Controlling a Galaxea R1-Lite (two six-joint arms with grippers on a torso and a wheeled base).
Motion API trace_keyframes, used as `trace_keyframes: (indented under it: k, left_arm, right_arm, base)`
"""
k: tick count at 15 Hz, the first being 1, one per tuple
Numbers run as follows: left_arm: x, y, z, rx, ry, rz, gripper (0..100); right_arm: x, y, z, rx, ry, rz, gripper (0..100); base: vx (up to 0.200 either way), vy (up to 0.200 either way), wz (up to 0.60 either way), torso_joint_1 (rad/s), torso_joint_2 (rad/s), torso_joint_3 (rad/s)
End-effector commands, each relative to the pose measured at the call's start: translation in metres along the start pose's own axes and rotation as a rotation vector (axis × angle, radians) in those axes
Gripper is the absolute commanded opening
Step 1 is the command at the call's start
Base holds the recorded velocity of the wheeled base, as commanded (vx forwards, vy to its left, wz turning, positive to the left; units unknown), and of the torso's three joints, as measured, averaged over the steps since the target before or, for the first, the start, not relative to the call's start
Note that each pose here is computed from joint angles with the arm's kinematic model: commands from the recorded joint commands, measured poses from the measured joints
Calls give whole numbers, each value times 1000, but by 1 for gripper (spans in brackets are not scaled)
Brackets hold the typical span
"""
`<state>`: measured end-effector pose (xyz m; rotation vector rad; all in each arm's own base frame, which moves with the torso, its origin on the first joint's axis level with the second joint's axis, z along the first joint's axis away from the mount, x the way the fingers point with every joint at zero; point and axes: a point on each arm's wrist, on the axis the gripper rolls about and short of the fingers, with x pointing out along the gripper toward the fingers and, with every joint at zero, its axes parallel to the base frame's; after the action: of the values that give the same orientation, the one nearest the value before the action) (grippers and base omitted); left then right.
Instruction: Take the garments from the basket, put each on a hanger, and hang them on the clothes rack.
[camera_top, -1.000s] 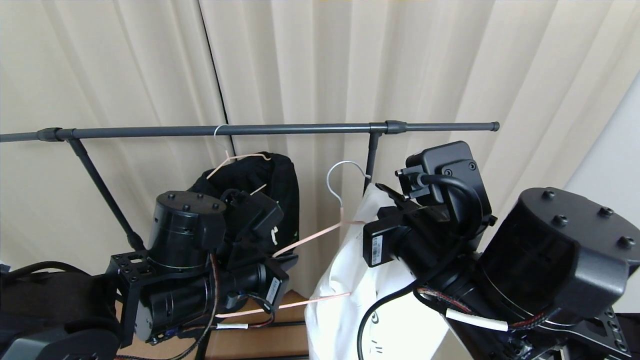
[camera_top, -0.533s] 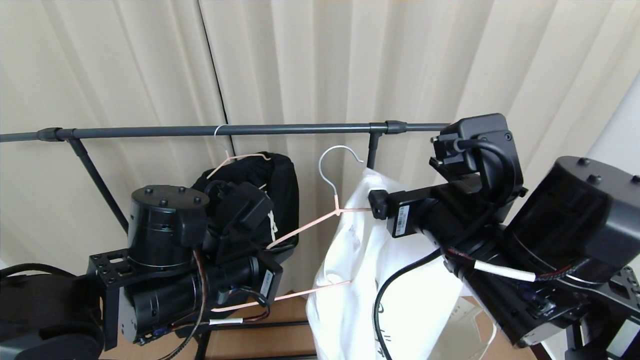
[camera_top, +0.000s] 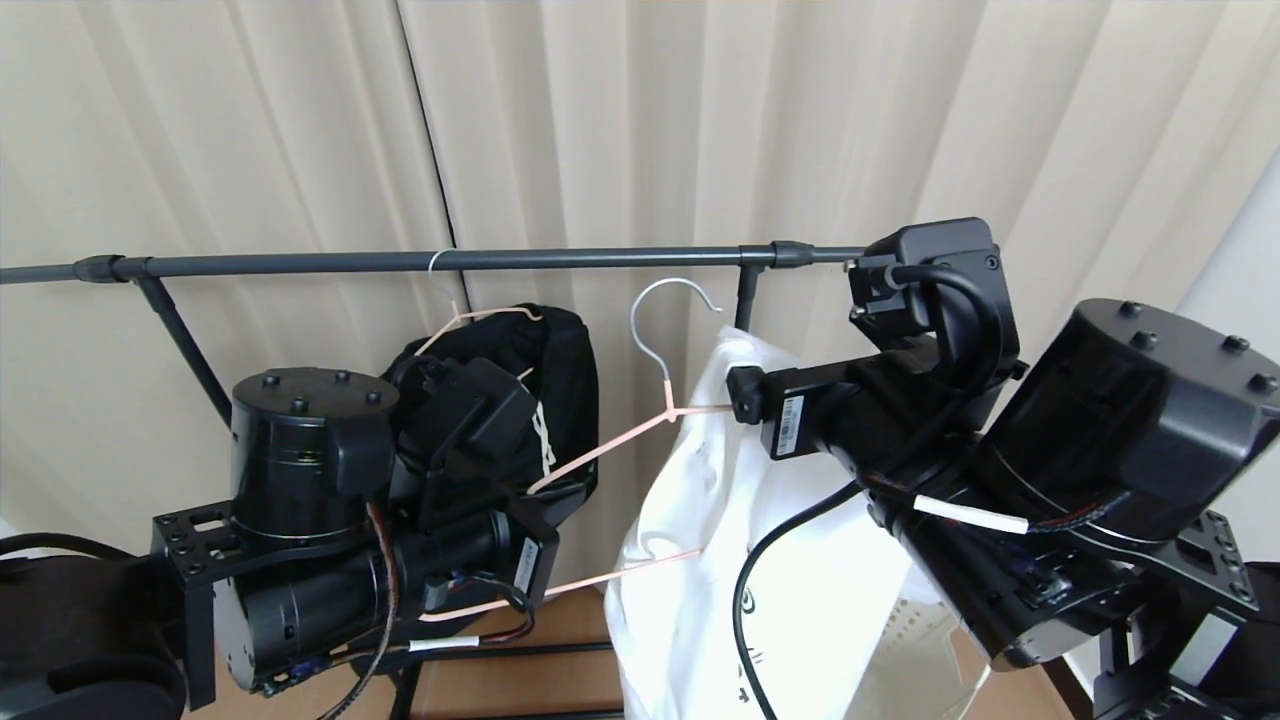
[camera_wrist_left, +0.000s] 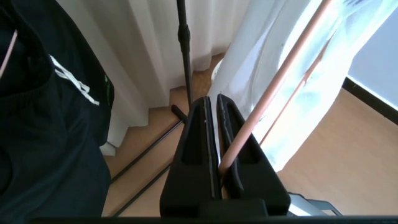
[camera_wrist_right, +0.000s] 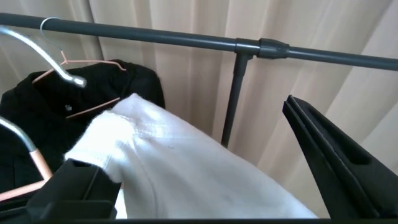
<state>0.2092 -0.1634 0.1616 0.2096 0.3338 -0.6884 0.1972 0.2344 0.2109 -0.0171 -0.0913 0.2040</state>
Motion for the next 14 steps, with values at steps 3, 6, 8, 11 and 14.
trace_keyframes:
  k: [3,6,8,11,14]
  left_arm:
    - [1,0,0,-1,-4,2,0]
    - [0,3,0,-4,-5,14,0]
    - [1,9,0,-13,-1,38,0]
    - [1,18,4,-44,-22,67,0]
    - [2,22,10,-70,-54,85,0]
  right_arm:
    - [-4,17,-10,-16,24,42,100]
    - [-6,15,-6,-10,16,38,100]
    - [-7,14,-5,-7,13,36,100]
    - [-8,14,-6,-12,19,39,100]
    - [-10,15,-9,-19,26,47,100]
  base:
    - [0,0,0,0,0,0]
    - [0,0,0,0,0,0]
    - [0,0,0,0,0,0]
    - [0,0,0,0,0,0]
    - [0,0,0,0,0,0]
